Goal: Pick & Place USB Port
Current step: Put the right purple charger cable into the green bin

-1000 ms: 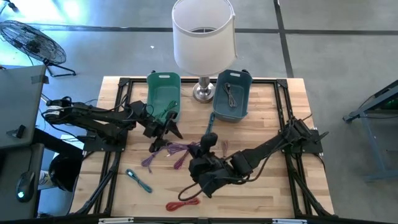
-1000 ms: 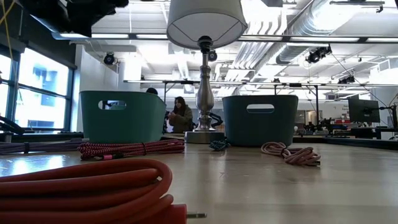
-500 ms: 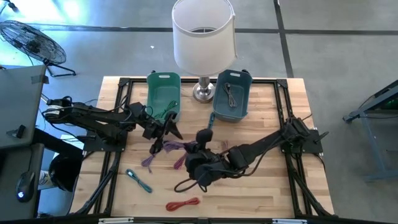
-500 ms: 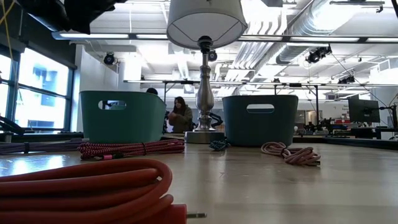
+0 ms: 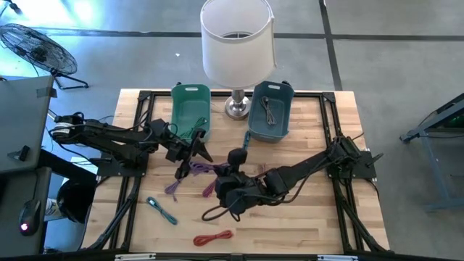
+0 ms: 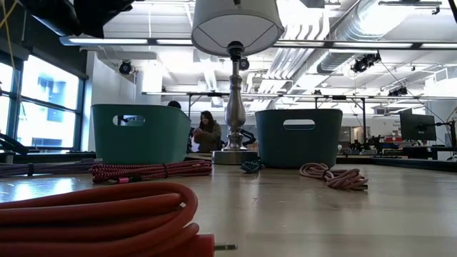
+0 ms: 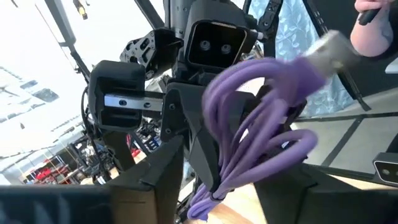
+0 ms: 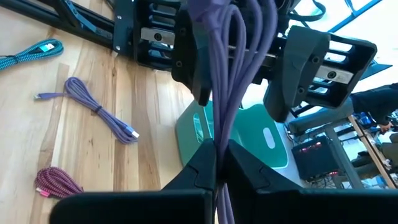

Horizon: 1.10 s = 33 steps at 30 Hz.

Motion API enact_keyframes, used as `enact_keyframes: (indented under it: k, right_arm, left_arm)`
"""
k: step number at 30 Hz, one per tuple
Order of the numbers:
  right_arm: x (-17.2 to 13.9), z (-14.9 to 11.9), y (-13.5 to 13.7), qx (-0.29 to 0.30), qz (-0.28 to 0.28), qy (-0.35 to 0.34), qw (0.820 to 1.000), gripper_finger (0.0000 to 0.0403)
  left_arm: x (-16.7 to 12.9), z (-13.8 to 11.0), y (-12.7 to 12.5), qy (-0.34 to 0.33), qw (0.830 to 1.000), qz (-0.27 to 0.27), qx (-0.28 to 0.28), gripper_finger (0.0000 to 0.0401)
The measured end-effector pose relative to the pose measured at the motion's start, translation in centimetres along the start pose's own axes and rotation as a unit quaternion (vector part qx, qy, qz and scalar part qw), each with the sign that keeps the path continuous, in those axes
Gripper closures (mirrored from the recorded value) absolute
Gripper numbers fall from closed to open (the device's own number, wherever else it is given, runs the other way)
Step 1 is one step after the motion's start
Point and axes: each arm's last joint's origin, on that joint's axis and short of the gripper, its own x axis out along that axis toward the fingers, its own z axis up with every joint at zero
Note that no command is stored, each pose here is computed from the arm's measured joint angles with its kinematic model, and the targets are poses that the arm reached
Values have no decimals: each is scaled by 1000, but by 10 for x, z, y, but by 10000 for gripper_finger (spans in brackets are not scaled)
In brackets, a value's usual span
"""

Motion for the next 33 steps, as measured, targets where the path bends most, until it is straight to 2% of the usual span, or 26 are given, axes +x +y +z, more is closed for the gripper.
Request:
enact_keyframes:
  k: [3, 6, 8, 11, 18, 21, 24, 28, 33]
  right_arm:
    - [0, 0, 0, 0, 0, 0, 1000, 395]
    - [2, 0, -1, 1, -2, 2, 1000, 395]
    - [2, -1, -1, -1, -2, 4, 1000, 395]
    - [1, -1, -1, -3, 8, 4, 1000, 378]
    - [0, -3, 1, 15, 18, 10, 1000, 288]
    - [-3, -4, 3, 9, 2, 14, 1000, 255]
    - [-12, -5, 9, -13, -14, 16, 1000, 230]
    - [-26, -10, 17, -37, -36, 24, 998, 216]
    - [-45, -22, 25, -51, -85, 43, 994, 217]
  left_arm:
    - [0, 0, 0, -1, 1000, -2, 3, 279]
    - [0, 0, 0, -1, 1000, -3, 3, 356]
    - [0, 0, 0, 1, 1000, -2, 1, 384]
    - [0, -1, 0, 11, 1000, 10, -2, 383]
    - [0, -2, 1, 25, 999, 26, -5, 394]
    - [-3, 1, 2, 34, 999, 37, -6, 394]
    - [-11, 8, 1, 75, 996, 48, 2, 394]
    - [-28, 19, 0, 168, 981, 93, 28, 394]
    - [-57, 37, -4, 281, 944, 156, 69, 394]
